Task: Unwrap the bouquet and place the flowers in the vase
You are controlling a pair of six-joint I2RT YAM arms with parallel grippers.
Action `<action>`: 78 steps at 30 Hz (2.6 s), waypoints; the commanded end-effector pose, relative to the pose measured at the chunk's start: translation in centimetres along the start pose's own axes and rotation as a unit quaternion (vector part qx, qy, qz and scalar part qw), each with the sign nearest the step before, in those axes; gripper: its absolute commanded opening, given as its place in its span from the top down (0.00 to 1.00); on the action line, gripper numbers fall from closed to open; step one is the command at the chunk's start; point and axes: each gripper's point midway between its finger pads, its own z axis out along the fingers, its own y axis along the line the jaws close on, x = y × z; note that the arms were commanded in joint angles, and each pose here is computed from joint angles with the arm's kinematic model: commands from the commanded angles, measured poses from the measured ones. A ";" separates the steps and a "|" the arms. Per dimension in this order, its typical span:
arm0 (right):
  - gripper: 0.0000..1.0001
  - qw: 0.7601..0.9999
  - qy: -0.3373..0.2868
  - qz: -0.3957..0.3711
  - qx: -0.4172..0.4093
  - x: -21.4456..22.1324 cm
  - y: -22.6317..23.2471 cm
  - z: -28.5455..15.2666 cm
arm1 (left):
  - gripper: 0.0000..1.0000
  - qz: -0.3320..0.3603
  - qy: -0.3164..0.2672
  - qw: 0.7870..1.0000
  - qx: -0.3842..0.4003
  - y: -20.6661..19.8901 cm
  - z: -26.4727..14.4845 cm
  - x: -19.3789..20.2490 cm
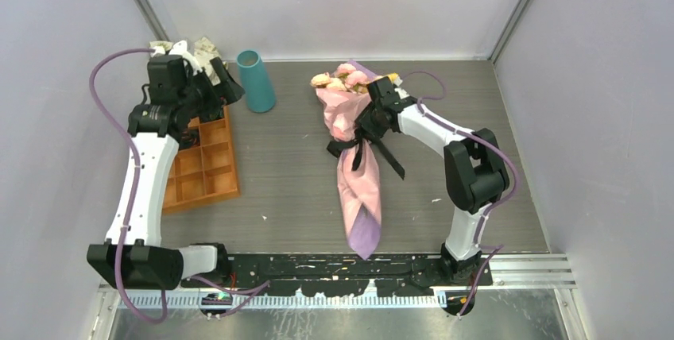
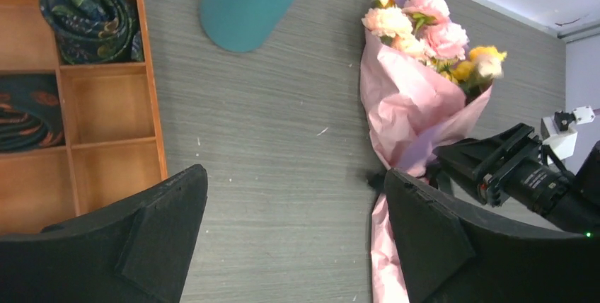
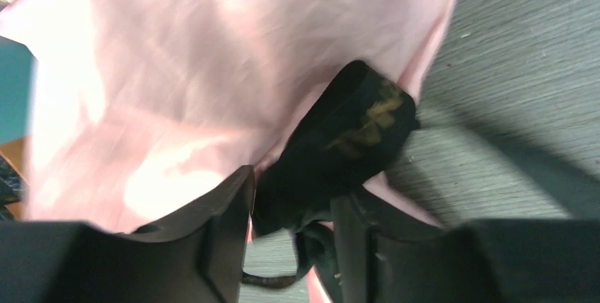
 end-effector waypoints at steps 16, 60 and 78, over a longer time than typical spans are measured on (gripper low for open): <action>0.19 0.977 -0.091 -0.133 -0.142 -2.3 3.7 -12.6 | 0.14 0.062 0.006 0.976 -0.208 0.3 11.2 -7.3; 0.14 0.971 -0.101 -0.189 -0.107 0.5 -4.8 -15.5 | 1.00 0.033 0.122 0.962 -0.242 5.2 22.8 -0.1; 0.14 0.967 -0.119 -0.183 -0.128 -0.1 -4.1 -17.5 | 1.00 0.092 0.127 0.963 -0.219 -0.3 9.4 2.0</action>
